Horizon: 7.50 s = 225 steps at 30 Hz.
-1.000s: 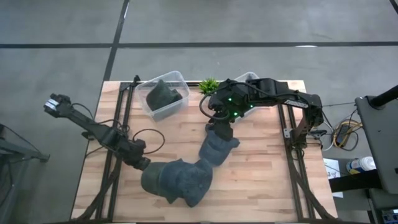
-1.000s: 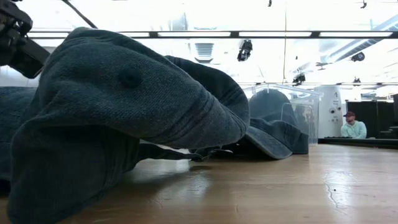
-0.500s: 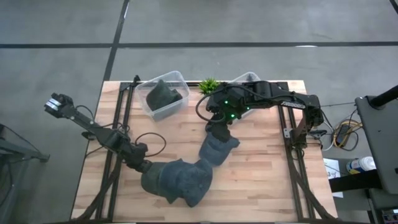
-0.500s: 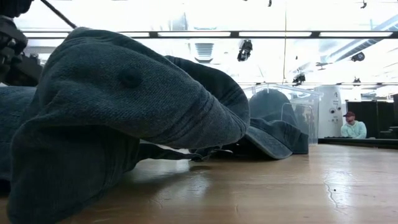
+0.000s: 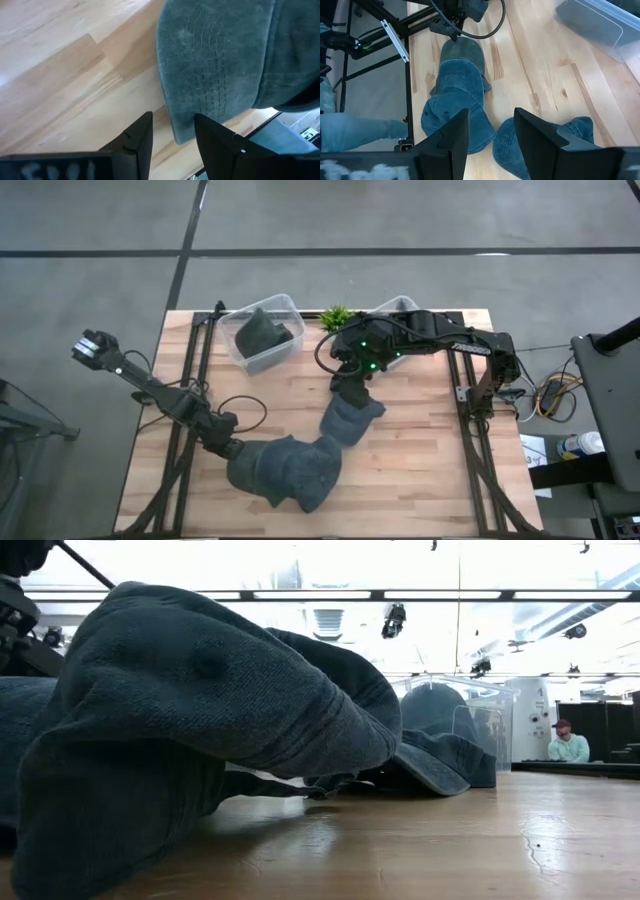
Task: Pick & Place hat
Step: Put the black cap into the left transparent bin
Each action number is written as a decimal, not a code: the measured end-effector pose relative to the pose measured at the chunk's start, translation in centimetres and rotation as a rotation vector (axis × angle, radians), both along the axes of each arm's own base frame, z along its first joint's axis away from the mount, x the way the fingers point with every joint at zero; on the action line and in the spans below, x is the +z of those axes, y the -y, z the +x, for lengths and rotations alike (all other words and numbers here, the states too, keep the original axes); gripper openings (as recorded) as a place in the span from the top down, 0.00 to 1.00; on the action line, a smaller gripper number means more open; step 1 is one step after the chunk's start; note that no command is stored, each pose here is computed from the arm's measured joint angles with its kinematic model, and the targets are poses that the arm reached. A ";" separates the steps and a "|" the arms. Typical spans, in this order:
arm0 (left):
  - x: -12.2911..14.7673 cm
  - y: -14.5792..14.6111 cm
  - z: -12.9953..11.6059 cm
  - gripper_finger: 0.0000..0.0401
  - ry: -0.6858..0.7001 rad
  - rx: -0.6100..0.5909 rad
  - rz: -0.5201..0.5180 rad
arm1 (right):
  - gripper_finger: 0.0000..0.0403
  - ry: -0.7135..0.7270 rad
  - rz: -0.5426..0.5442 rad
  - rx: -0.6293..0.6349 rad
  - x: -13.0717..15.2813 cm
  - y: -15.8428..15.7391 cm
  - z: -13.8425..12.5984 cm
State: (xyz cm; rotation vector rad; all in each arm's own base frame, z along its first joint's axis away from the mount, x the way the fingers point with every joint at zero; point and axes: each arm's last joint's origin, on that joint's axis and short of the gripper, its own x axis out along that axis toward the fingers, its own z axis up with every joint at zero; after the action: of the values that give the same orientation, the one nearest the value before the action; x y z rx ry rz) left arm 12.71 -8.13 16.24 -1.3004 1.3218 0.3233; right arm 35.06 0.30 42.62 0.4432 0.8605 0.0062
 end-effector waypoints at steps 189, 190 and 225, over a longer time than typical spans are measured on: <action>30.5 -17.4 4.4 1.00 0.158 0.052 0.854 | 0.69 0.070 -0.094 0.012 1.9 0.2 -3.0; 30.7 -17.2 4.0 1.00 0.168 0.065 0.856 | 0.69 0.070 -0.098 0.014 1.9 0.2 -3.0; 30.6 -15.8 1.4 1.00 0.189 0.099 0.858 | 0.69 0.120 -0.170 0.064 2.1 0.8 -2.8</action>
State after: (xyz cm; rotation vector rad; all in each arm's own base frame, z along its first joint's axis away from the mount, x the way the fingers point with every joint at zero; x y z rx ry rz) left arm 14.06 7.69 46.88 -0.6413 0.8010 0.7232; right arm 32.26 -0.52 44.75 0.2530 0.7503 0.0176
